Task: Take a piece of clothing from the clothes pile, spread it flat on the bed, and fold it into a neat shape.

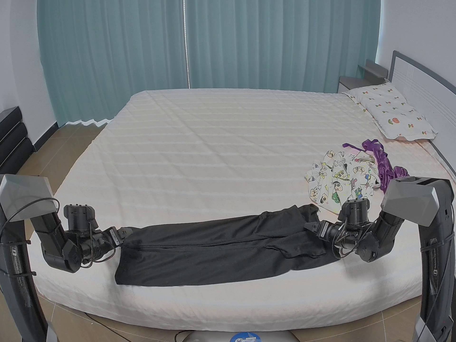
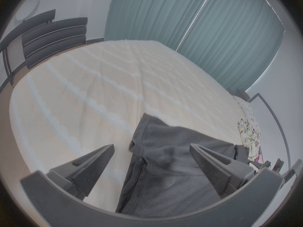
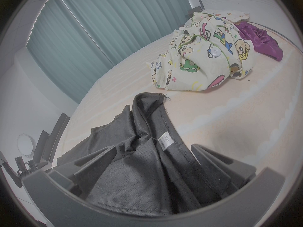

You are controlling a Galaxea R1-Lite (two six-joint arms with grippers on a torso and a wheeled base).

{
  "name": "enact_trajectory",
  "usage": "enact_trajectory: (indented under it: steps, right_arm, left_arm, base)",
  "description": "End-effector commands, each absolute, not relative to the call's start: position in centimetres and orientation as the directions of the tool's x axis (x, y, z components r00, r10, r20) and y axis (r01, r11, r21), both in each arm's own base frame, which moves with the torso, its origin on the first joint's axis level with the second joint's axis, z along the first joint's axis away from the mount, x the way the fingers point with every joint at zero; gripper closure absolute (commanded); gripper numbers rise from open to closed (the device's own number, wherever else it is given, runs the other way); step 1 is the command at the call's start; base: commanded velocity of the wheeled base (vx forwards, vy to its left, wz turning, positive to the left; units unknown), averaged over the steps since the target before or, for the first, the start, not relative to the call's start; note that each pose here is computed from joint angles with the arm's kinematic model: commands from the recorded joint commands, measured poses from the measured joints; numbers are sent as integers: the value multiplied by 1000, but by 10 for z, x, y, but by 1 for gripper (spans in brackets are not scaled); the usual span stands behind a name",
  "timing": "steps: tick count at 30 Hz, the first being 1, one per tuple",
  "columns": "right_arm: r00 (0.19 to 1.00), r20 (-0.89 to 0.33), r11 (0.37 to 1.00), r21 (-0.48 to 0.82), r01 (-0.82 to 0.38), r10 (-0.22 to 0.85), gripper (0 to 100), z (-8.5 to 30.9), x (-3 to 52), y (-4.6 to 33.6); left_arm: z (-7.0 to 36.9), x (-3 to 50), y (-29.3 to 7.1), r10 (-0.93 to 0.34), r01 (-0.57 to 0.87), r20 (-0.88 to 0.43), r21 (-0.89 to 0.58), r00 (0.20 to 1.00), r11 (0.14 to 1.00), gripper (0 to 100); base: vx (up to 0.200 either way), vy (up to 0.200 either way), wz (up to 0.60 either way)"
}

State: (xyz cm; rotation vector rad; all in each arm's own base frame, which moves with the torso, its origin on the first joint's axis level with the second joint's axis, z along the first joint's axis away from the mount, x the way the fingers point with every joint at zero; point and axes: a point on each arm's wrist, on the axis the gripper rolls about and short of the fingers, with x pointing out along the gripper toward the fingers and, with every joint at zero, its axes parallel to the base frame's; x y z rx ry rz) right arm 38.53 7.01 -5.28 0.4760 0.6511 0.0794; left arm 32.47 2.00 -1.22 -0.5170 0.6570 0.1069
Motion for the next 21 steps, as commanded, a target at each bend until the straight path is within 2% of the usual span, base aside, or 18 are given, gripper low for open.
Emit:
enact_trajectory:
  steps: [1, 5, 10, 14, 21]
  right_arm:
    - [797, -567, 894, 442, 81, 208, 0, -52, 383, 72]
    - [798, -567, 894, 439, 84, 203, 0, -52, 383, 72]
    - [795, -569, 897, 436, 74, 211, 0, -53, 380, 74]
    - [809, -547, 897, 438, 58, 215, 0, -53, 378, 75]
    - [809, -546, 898, 438, 52, 219, 0, -53, 376, 76]
  left_arm:
    - [-5, 330, 19, -75, -229, -582, -431, 810, 873, 0]
    - [-7, 343, 19, -100, -197, -597, -412, 796, 890, 0]
    - [-7, 348, 18, -187, -168, -698, -407, 691, 898, 0]
    - [-20, 356, 22, -195, -97, -710, -348, 677, 933, 0]
    - [-33, 359, 21, -197, -80, -730, -326, 654, 942, 0]
  base:
    - [0, 0, 0]
    - [0, 0, 0]
    - [0, 0, 0]
    - [0, 0, 0]
    - [0, 0, 0]
